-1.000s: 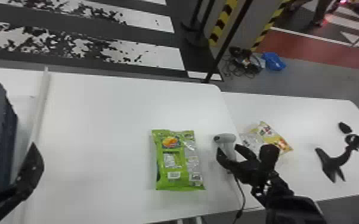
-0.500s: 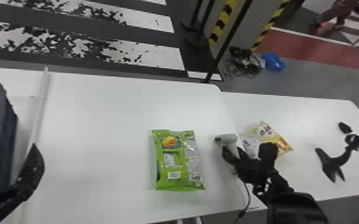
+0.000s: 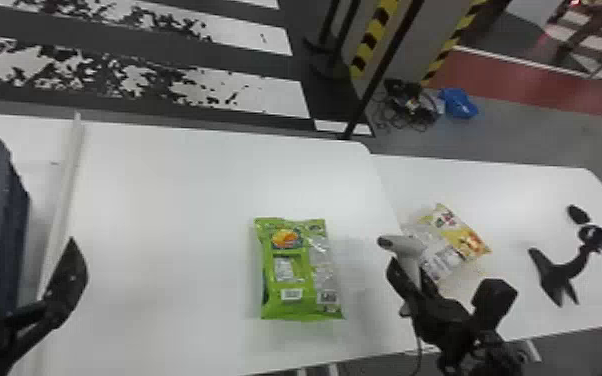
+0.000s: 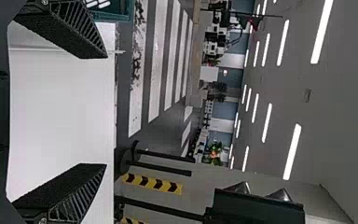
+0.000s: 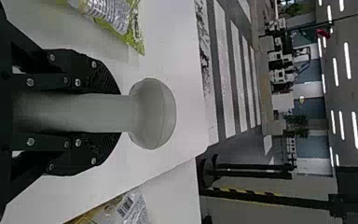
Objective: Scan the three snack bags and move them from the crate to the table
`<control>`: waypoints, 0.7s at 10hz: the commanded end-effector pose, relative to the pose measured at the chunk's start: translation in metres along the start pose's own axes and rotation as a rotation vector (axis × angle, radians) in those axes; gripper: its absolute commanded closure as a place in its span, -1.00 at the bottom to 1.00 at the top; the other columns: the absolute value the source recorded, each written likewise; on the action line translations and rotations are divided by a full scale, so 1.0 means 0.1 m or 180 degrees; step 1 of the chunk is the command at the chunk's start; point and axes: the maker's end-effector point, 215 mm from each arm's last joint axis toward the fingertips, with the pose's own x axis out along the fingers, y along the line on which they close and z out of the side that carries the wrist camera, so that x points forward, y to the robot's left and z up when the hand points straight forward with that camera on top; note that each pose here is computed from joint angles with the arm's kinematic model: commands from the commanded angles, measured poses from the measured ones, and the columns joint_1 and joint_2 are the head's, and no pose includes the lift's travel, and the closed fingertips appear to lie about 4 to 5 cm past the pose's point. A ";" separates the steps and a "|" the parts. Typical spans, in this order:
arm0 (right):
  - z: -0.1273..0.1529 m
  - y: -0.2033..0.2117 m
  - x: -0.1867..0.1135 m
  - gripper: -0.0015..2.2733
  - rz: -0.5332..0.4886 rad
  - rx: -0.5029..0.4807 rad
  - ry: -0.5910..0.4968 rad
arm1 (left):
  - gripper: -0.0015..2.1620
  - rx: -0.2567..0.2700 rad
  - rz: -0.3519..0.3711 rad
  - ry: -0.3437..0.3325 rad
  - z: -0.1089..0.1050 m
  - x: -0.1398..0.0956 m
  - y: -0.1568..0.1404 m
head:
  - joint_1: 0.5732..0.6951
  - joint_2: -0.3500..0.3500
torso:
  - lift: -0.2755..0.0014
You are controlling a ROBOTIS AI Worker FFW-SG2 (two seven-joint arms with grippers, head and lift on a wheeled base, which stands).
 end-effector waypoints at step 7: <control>-0.43 1.10 -0.73 0.97 0.0618 0.0710 0.0255 | -0.97 -0.0064 -0.0095 0.0070 -0.13 0.16 -0.18 | 1.00 -0.97 | 0.54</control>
